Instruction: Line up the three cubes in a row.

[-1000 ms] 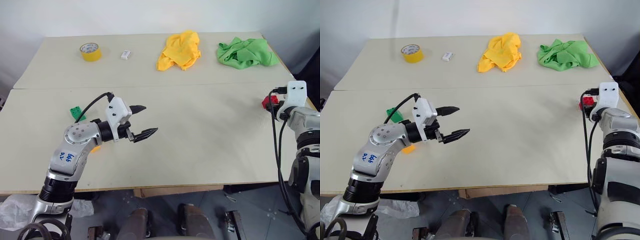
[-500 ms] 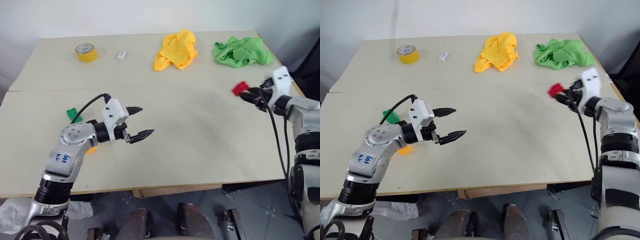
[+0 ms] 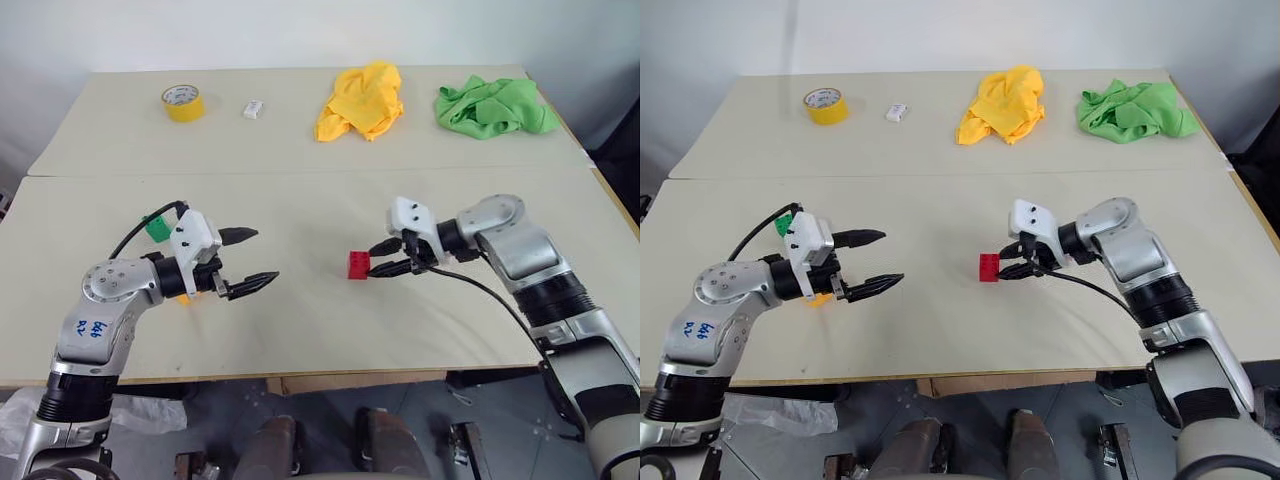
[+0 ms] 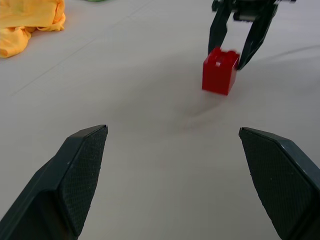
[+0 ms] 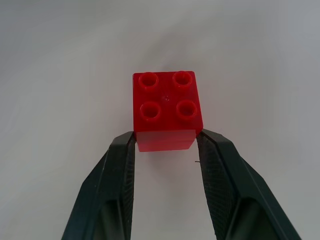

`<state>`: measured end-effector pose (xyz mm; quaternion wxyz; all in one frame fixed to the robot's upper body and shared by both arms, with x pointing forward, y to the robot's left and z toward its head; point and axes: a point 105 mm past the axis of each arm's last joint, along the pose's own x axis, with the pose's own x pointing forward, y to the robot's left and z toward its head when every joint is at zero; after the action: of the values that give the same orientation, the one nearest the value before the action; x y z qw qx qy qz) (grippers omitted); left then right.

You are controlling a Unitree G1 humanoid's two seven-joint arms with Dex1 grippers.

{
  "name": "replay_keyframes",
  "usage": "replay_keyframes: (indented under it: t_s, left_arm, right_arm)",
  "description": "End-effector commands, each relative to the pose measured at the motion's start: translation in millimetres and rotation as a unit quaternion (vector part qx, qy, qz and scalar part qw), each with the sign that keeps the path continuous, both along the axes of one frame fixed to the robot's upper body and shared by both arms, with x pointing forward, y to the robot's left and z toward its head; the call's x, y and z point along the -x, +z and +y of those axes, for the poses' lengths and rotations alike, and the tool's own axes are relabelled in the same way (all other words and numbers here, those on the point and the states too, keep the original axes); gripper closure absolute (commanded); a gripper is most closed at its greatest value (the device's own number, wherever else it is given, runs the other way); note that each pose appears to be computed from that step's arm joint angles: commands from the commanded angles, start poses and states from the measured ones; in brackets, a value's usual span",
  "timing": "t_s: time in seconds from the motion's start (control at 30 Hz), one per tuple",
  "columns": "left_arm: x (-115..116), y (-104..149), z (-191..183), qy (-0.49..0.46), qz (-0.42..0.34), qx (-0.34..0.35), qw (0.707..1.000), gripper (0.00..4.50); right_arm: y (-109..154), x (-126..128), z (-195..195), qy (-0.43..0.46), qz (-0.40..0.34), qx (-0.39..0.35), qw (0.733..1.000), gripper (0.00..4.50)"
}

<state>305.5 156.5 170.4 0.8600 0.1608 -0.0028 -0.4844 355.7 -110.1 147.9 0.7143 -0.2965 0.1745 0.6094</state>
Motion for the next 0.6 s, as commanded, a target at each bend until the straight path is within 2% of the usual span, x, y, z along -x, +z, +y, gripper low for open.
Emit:
replay_keyframes:
  t_s: [0.03,0.23,0.27,0.4,0.47,0.5,0.53,0.6]
  left_arm:
    - [3,12,-6,-0.006,-0.030,0.008,0.999,0.00]
    - [4,19,2,0.014,-0.040,0.010,0.999,0.00]
    - [4,22,8,0.025,-0.046,0.013,0.999,0.00]
    - [10,41,38,0.072,-0.068,0.044,0.994,0.00]
    - [21,53,56,0.088,-0.094,0.062,0.990,0.00]
    - [24,55,72,0.118,-0.101,0.067,0.986,0.00]
    - [26,56,83,0.138,-0.104,0.069,0.983,0.00]
    - [42,38,126,0.205,-0.075,0.056,0.974,0.00]
  right_arm:
    - [2,-7,0,-0.004,-0.020,0.012,1.000,3.04]
    - [4,-10,6,-0.011,-0.032,-0.010,0.999,3.04]
    - [5,-11,6,-0.014,-0.034,-0.015,0.999,2.28]
    - [23,-7,7,0.014,-0.073,-0.057,0.996,1.02]
    - [42,3,11,0.054,-0.098,-0.117,0.987,0.33]
    - [56,13,13,0.092,-0.118,-0.168,0.974,0.01]
    - [65,20,13,0.117,-0.134,-0.200,0.964,0.01]
    - [70,29,7,0.136,-0.138,-0.227,0.954,0.01]
